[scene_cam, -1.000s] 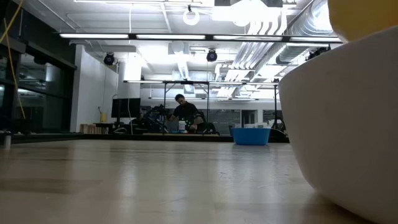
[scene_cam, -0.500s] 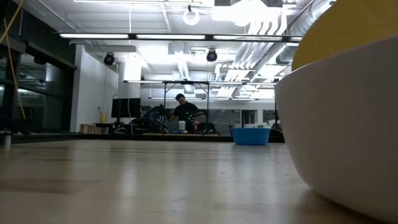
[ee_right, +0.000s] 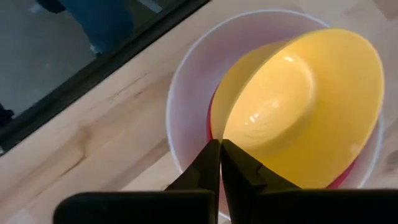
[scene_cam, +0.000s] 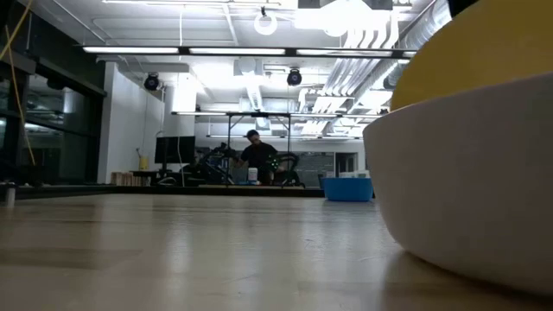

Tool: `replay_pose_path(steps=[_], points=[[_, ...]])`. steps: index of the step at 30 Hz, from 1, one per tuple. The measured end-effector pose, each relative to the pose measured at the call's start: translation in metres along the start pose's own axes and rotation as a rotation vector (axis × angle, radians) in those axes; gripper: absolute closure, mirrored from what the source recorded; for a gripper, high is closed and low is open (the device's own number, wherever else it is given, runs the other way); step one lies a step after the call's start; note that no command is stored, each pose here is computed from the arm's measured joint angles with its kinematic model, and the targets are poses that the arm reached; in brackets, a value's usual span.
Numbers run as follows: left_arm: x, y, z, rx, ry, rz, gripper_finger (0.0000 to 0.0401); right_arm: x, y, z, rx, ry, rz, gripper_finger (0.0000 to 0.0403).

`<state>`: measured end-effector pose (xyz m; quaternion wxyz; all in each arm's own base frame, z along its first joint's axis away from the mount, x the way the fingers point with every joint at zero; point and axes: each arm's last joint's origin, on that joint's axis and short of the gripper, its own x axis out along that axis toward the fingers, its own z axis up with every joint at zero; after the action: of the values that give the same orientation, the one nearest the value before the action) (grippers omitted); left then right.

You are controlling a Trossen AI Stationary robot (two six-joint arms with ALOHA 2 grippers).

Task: Nest bowls inside each other
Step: Stack the yellow bowl on the red bowl

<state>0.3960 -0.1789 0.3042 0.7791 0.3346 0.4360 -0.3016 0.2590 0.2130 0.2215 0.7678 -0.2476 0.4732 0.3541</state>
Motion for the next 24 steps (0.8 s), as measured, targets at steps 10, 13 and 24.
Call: replay_pose_path(steps=[10, 13, 24], points=[[0.0, -0.0001, -0.0002, 0.0, 0.002, -0.001, 0.0349, 0.0001, 0.0013, 0.0013, -0.002, -0.012, 0.008, 0.04], [0.0, -0.0001, -0.0002, -0.001, 0.002, -0.001, 0.0349, 0.0, 0.001, 0.0014, -0.002, -0.012, 0.002, 0.04], [0.0, -0.0003, -0.0005, -0.056, 0.006, -0.001, 0.0349, 0.0001, 0.0047, 0.0021, -0.045, 0.005, -0.077, 0.04]])
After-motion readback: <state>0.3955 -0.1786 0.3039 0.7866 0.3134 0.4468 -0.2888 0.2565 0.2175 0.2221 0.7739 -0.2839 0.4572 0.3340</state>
